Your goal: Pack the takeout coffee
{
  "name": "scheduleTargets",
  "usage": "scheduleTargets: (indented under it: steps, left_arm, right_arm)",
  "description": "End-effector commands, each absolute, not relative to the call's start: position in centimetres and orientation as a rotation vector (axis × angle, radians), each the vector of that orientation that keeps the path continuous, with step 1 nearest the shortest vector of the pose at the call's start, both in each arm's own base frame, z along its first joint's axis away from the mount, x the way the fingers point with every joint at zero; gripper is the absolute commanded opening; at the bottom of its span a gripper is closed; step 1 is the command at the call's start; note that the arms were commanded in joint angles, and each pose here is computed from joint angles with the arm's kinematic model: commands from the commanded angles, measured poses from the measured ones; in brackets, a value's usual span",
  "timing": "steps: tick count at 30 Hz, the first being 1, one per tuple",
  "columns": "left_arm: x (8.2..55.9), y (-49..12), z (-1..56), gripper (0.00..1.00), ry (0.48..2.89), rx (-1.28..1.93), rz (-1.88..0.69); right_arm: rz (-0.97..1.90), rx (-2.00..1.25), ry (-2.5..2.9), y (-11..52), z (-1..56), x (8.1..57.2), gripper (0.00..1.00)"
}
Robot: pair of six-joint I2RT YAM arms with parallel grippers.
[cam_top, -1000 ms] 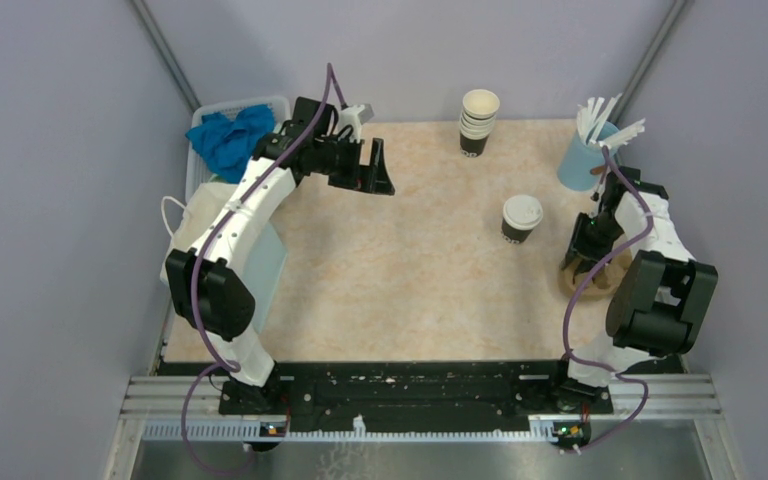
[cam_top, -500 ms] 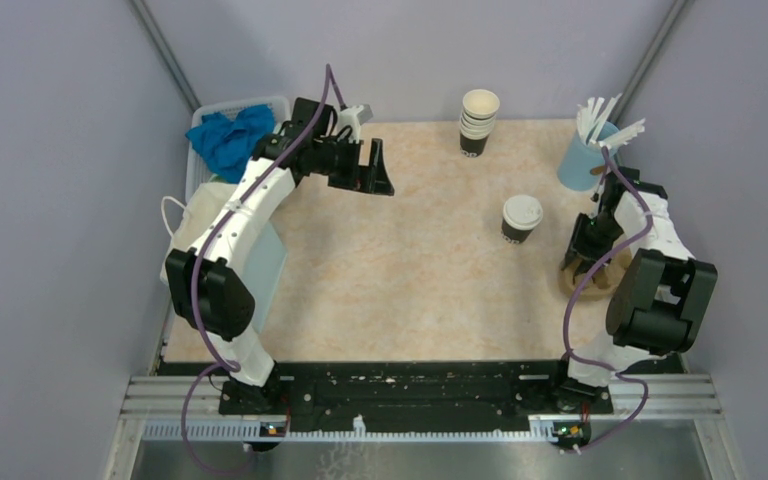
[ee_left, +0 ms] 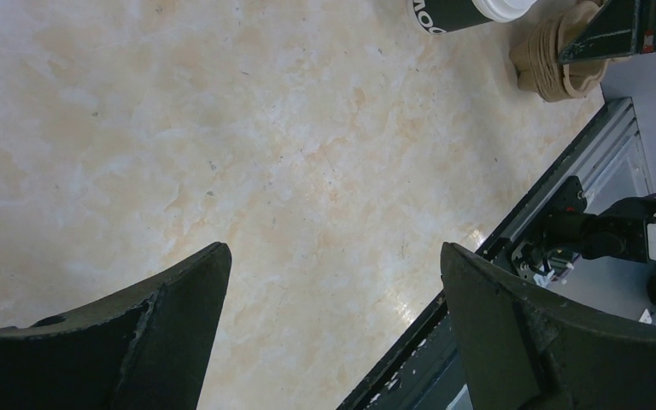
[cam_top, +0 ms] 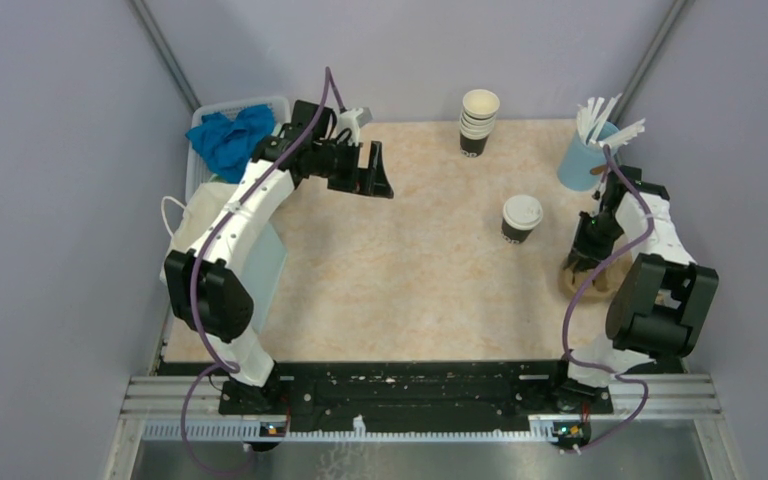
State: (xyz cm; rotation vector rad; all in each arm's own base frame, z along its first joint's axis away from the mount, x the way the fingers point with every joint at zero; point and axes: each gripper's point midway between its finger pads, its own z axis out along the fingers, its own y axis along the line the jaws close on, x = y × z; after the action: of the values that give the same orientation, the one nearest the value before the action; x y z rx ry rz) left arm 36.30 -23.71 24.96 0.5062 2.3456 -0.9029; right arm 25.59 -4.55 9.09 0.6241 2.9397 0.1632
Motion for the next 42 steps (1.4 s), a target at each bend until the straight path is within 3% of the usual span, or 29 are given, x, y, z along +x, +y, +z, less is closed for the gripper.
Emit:
scheduleTargets:
  steps: [1, 11, 28, 40, 42]
  left_arm:
    - [36.1, -23.7, 27.6, 0.98, 2.242, 0.531, -0.916]
    - [35.3, -23.4, 28.0, 0.98, 2.231, 0.533, -0.916]
    - [34.1, -23.2, 28.7, 0.98, 2.206, 0.534, -0.929]
    - [34.4, -23.3, 28.8, 0.98, 2.208, 0.533, -0.923]
    - [34.5, -23.2, 28.7, 0.98, 2.212, 0.53, -0.92]
  right_arm:
    - [0.12, 0.623, 2.87, -5.0, 10.9, 25.6, 0.1]
    - [0.009, 0.653, 2.816, -6.2, 12.7, 25.2, 0.0]
    - [-0.142, 0.719, 2.619, -8.0, 18.4, 25.2, 0.0]
    - [-0.013, 0.709, 2.714, -6.0, 15.4, 26.7, 0.0]
    - [-0.056, 0.734, 2.726, -6.4, 15.3, 26.1, 0.15]
